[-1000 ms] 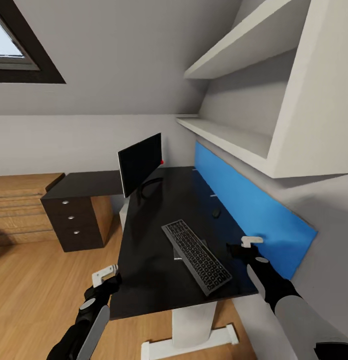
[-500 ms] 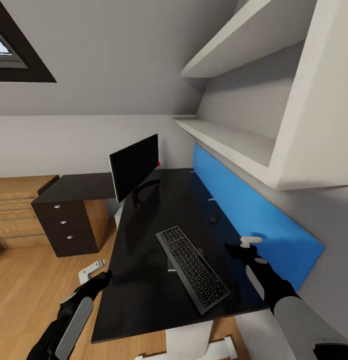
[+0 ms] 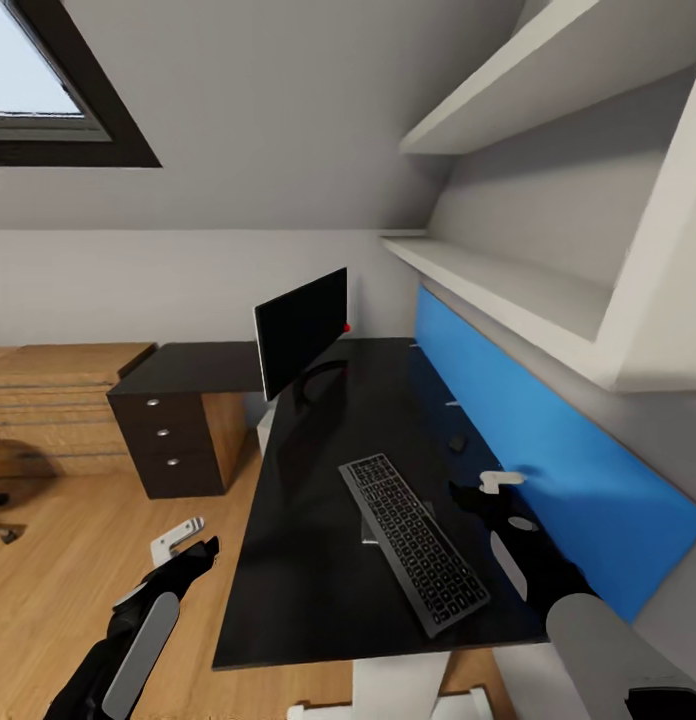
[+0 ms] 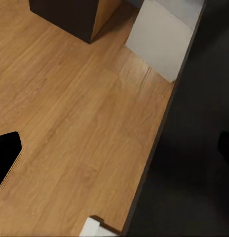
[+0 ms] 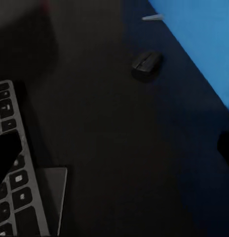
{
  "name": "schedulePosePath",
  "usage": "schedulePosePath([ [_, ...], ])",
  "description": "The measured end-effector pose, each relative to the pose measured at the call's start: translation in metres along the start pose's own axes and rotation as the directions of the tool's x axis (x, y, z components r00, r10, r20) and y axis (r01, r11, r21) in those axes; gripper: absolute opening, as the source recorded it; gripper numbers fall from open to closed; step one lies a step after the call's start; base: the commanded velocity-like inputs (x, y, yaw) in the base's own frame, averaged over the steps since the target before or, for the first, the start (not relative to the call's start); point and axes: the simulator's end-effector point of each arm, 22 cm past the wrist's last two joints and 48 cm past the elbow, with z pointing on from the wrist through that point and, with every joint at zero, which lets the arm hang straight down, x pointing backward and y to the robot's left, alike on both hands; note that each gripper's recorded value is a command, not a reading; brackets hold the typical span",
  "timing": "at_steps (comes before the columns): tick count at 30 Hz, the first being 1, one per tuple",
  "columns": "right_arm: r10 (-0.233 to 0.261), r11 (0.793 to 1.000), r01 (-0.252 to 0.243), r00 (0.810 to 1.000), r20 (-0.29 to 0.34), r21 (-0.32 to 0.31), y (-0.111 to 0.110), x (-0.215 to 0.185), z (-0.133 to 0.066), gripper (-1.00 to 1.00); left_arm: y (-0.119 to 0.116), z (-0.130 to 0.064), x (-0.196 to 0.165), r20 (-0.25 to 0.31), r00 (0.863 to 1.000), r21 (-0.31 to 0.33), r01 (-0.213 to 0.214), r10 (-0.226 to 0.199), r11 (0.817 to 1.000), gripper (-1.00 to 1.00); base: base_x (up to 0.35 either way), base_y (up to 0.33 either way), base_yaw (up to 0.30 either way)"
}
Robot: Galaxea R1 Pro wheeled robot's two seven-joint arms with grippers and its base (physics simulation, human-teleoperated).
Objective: In the bedroom, organize the workspace by keeping the computer under the desk, ensuring the monitor is on the desk, placing the keyboard on the desk next to the monitor, placing the mouse on the desk next to the keyboard, moving the folder from the swivel chair onto the desk next to the mouse, stacking the notebook on top of the folder with the pen on top of the notebook, and positioning the swivel chair next to the desk.
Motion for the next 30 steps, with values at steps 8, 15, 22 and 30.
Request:
schedulePosePath([
  [8, -0.001, 1.0, 0.001, 1.0, 0.008, 0.001, -0.0011, -0.0012, -0.0005, 1.0, 0.0, -0.0003, -0.0001, 0.0, 1.0, 0.0, -0.001, 0.001, 1.0, 1.0, 0.154, 0.131, 0.116],
  [15, -0.002, 1.0, 0.002, 1.0, 0.01, 0.0, -0.0009, -0.0009, -0.0003, 1.0, 0.0003, 0.0, -0.0001, 0.001, 1.0, -0.001, -0.003, 0.003, 1.0, 1.0, 0.05, 0.042, 0.014],
  [22, -0.002, 1.0, 0.002, 1.0, 0.011, 0.0, -0.0013, -0.0012, -0.0004, 1.0, 0.0, -0.0001, -0.0004, 0.002, 1.0, 0.0, -0.004, 0.004, 1.0, 1.0, 0.085, 0.003, 0.001],
  [30, -0.003, 1.0, 0.003, 1.0, 0.01, 0.001, -0.0022, -0.0007, -0.0003, 1.0, 0.0001, 0.0, -0.0002, 0.001, 1.0, -0.001, -0.005, 0.005, 1.0, 1.0, 0.039, 0.0, 0.0],
])
